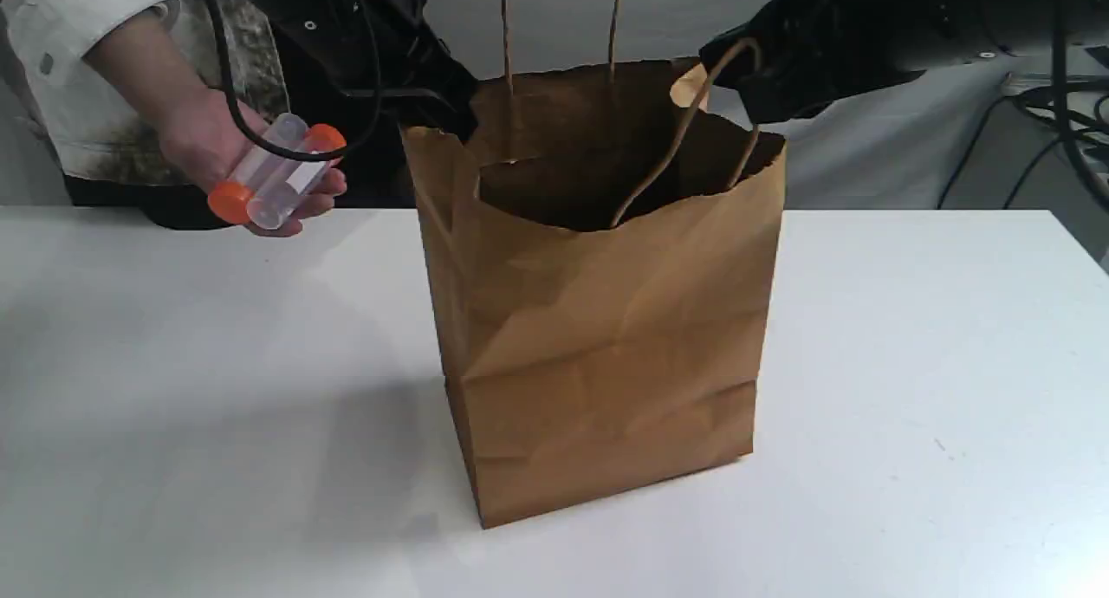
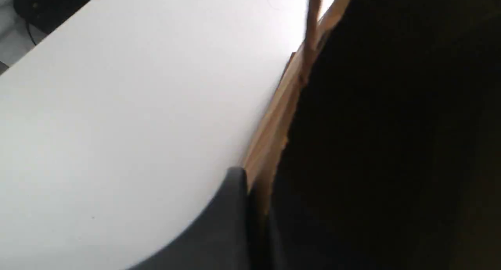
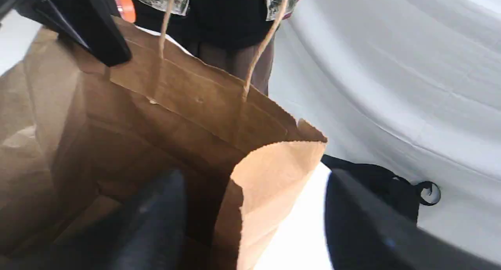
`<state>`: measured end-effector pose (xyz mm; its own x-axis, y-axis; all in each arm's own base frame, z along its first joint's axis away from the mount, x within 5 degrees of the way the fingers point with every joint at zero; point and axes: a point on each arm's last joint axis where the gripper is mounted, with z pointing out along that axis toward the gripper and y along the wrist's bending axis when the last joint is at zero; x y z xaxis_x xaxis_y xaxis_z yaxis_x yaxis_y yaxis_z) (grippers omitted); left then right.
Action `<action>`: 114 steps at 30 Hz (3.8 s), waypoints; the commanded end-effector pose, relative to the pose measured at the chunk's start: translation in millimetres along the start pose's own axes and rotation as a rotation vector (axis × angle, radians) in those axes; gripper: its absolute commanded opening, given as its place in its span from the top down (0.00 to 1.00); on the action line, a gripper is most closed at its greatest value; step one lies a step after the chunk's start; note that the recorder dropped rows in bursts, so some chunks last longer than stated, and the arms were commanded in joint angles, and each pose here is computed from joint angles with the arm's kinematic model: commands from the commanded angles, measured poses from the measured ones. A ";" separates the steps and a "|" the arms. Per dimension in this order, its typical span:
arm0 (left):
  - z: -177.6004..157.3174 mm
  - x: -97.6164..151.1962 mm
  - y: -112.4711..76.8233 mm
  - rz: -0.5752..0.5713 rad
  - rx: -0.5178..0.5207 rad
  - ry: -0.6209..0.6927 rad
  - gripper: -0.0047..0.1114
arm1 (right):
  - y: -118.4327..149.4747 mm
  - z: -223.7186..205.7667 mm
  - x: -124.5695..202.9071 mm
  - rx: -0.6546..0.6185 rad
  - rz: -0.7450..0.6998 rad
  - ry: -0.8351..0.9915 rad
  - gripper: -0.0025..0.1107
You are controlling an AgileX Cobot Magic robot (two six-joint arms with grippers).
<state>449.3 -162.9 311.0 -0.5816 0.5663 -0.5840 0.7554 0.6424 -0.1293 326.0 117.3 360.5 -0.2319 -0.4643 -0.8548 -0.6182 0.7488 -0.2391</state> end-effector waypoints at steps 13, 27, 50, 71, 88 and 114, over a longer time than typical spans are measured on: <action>0.7 2.8 4.7 -0.170 -0.053 0.027 0.96 | 0.7 -13.6 -9.6 -0.001 0.005 -0.044 0.98; 0.5 4.2 6.8 -0.240 -0.079 0.038 0.96 | 4.6 -36.1 -20.5 -0.007 0.013 -0.092 0.97; 0.9 -0.3 0.2 -0.061 -0.001 -0.003 0.96 | -5.2 24.6 12.0 0.005 -0.194 0.031 0.47; 14.7 17.0 26.6 -0.305 -0.111 0.084 0.96 | 15.4 5.4 -9.8 -0.183 -0.103 -0.139 0.98; 31.6 38.9 59.2 -0.542 -0.093 0.102 0.96 | 4.1 12.5 -40.8 -0.219 -0.079 -0.171 0.98; 29.4 39.6 60.9 -0.494 -0.122 0.113 0.96 | 8.5 21.8 -37.9 -0.249 -0.080 -0.153 0.98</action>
<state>480.9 -121.7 251.5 -0.9041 0.2169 -0.3683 0.3375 0.8910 -0.3038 347.8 150.5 379.4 -0.0700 -0.4287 -0.9007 -0.7929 0.5718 -0.2106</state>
